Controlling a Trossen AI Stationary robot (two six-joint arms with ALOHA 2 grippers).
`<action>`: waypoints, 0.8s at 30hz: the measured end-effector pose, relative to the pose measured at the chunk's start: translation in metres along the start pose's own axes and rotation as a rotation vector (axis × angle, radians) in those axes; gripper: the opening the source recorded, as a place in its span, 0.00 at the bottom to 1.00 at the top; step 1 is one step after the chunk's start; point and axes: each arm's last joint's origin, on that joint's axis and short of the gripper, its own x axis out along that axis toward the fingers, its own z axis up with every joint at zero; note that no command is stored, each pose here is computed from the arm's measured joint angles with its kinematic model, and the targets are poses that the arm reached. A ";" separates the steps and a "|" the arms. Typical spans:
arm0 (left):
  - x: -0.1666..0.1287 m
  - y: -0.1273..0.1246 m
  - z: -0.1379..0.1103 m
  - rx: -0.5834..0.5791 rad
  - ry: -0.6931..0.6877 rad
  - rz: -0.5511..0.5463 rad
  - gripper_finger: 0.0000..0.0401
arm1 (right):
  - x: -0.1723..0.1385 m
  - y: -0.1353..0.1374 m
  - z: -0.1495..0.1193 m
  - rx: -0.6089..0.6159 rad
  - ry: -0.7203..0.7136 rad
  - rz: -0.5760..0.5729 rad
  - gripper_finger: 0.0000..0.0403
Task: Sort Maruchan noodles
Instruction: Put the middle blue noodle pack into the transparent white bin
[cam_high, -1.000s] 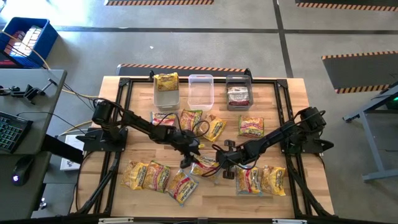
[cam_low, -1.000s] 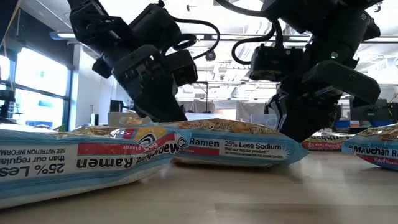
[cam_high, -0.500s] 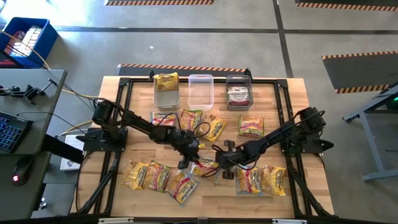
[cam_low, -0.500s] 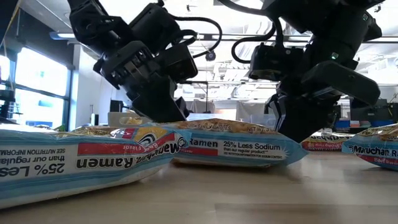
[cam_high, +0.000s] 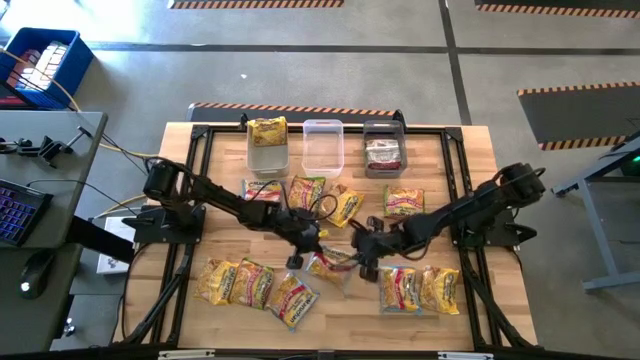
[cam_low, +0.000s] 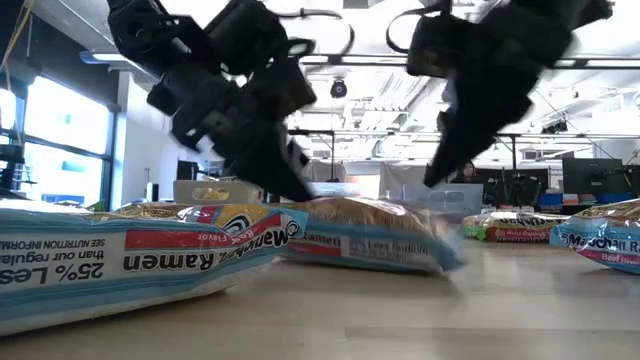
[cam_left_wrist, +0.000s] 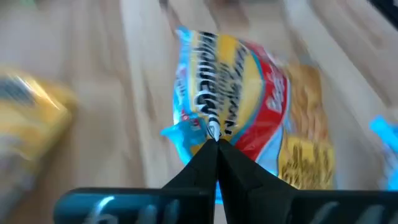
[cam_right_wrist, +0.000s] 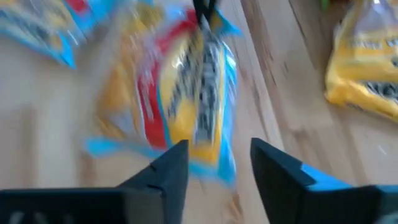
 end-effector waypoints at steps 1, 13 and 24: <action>-0.003 -0.001 0.003 0.026 -0.011 0.024 0.00 | 0.001 -0.002 0.003 0.024 -0.005 0.022 0.45; -0.033 -0.022 0.031 0.247 -0.095 0.164 0.00 | 0.004 -0.030 0.028 0.151 -0.043 0.164 0.72; -0.033 -0.031 0.031 0.306 -0.077 0.206 0.00 | -0.004 -0.048 0.042 0.081 -0.073 0.254 0.73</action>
